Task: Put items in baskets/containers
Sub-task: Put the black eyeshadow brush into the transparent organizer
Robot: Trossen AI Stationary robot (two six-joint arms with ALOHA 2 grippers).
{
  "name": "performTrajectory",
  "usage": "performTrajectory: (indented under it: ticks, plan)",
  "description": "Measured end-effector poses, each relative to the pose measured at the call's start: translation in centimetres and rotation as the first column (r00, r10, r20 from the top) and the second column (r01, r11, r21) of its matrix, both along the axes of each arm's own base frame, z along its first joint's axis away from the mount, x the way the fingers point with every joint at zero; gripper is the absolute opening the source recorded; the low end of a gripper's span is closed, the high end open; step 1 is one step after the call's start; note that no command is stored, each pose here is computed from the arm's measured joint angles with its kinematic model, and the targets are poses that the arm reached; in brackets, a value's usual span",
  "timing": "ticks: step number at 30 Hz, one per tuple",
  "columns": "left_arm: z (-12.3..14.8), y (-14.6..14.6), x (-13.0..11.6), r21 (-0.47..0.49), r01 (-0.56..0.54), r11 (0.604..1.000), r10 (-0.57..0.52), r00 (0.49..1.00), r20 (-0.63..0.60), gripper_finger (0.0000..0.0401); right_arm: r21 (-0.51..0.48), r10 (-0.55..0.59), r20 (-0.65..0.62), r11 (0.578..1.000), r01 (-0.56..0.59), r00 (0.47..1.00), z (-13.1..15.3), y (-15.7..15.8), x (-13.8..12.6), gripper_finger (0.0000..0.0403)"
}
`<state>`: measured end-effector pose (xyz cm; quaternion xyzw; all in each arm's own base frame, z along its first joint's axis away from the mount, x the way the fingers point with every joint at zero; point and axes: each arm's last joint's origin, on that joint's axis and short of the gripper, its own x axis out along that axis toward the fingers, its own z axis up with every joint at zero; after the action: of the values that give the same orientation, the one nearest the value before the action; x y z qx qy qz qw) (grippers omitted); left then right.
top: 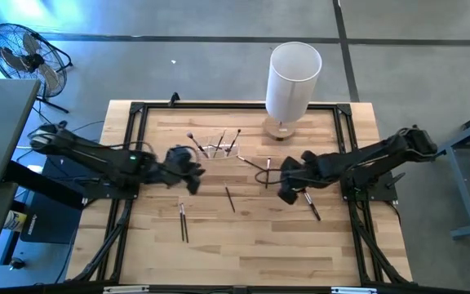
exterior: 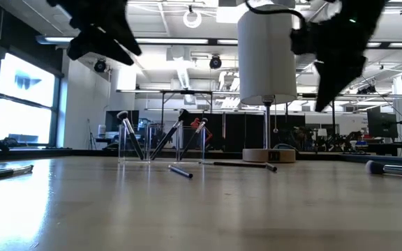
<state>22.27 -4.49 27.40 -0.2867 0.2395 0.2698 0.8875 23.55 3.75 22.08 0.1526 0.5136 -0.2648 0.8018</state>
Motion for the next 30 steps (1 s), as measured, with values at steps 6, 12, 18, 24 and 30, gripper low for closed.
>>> performTrajectory:
  ticks: [6, 12, 18, 24, 30]
  plan:
    - [0.9, -0.5, 6.1, -0.254, -0.199, 0.946, 0.174, 0.978, -0.12, 0.0133, 0.093, 0.054, 0.143, 0.993, -0.068, 0.988, -1.7, -0.7, -4.5, 0.0001]
    - [-0.6, 0.2, 12.1, -0.409, -0.371, 0.833, 0.271, 0.92, -0.283, 0.0133, 0.124, 0.124, 0.263, 0.979, -0.161, 0.957, -2.0, -1.2, -8.1, 0.0001]
    - [-4.4, 1.1, 15.1, -0.476, -0.49, 0.73, 0.279, 0.85, -0.448, 0.0133, 0.118, 0.214, 0.322, 0.957, -0.264, 0.922, -1.5, -1.3, -9.4, 0.0]
    - [-7.2, 1.2, 15.7, -0.486, -0.603, 0.632, 0.325, 0.777, -0.539, 0.0133, 0.112, 0.286, 0.333, 0.934, -0.339, 0.898, -1.3, -1.2, -9.5, 0.0]
    - [-8.0, 1.6, 15.8, -0.451, -0.68, 0.578, 0.444, 0.726, -0.525, 0.0133, 0.117, 0.323, 0.333, 0.918, -0.378, 0.886, -1.3, -1.1, -9.5, 0.0]
